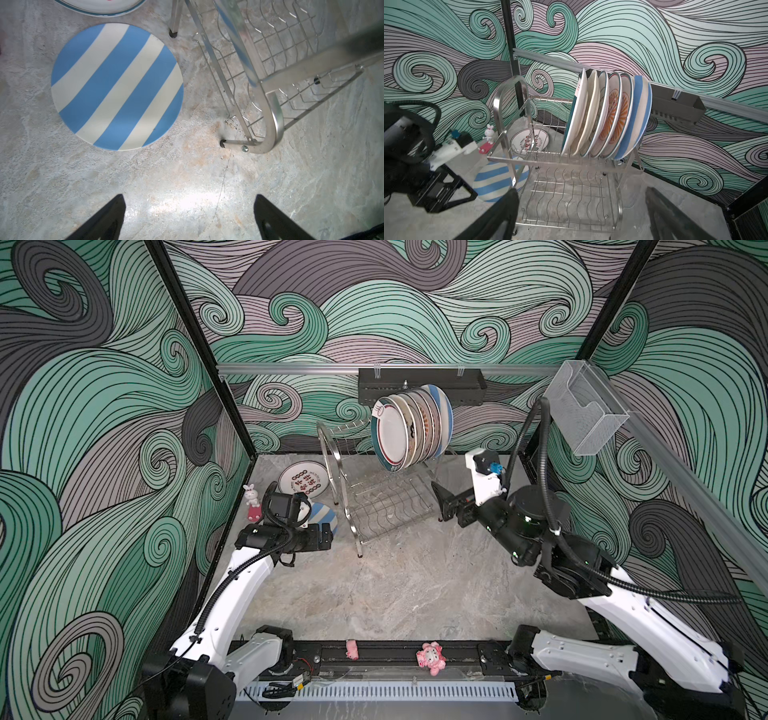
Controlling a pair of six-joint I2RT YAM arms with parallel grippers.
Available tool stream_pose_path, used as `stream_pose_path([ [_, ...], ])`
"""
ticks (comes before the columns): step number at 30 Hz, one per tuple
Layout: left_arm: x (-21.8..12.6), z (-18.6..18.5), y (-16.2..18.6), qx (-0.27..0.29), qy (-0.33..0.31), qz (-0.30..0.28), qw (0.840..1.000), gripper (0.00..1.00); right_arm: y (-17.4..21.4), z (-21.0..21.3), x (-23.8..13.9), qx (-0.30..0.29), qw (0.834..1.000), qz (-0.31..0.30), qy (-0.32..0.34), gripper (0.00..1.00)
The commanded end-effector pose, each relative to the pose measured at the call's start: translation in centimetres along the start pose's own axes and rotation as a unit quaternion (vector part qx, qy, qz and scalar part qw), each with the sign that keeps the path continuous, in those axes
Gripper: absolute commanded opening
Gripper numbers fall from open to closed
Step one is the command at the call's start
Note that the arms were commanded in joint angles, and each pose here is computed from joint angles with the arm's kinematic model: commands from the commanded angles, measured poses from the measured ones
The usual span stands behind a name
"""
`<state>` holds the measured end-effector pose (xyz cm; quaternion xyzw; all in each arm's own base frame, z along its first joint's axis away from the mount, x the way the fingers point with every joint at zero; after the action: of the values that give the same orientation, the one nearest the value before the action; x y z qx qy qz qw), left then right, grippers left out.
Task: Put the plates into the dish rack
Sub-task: 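Open and withdraw the right gripper while the left gripper moves to the striped plate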
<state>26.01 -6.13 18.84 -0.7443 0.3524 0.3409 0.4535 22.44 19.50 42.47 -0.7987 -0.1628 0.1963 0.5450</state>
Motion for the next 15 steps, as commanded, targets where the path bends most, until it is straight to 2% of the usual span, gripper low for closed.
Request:
stream_pose_path([
  [1, -0.5, 0.4, -1.9, -0.053, -0.013, -0.033, 0.998, 0.99, 5.8, 2.4, -0.7, 0.009, 0.998, 0.046, -0.048, 0.99],
  [5, 1.9, 0.8, -3.3, -0.112, -0.01, -0.066, 0.991, 0.99, 11.7, 4.9, -2.3, 0.064, 0.991, 0.066, -0.096, 0.99],
  [7, 3.8, 1.4, -3.3, -0.14, -0.013, -0.075, 0.987, 0.98, 14.4, 6.8, -2.8, 0.11, 0.983, 0.066, -0.134, 1.0],
  [10, 5.5, 1.7, -4.0, -0.144, -0.019, -0.085, 0.986, 0.98, 17.8, 8.4, -3.9, 0.172, 0.969, 0.073, -0.161, 1.0],
  [13, 7.0, 2.9, -4.8, -0.139, -0.061, -0.089, 0.984, 0.99, 20.2, 8.3, -4.9, 0.215, 0.962, 0.073, -0.15, 1.0],
  [15, 8.0, 3.2, -5.0, -0.136, -0.079, -0.07, 0.985, 0.98, 21.1, 8.1, -5.5, 0.23, 0.96, 0.062, -0.145, 1.0],
])
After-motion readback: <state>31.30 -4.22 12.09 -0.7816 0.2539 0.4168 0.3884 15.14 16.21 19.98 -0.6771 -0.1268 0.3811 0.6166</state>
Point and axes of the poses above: each gripper's point midway between its finger pads, its own x axis out along the fingers, its own z axis along the line the jaws close on, y = z × x, the point moved 2 cm from there along -x, back along the fingers, and after that the axes turned 13 degrees about -x, right-handed, at the moved point
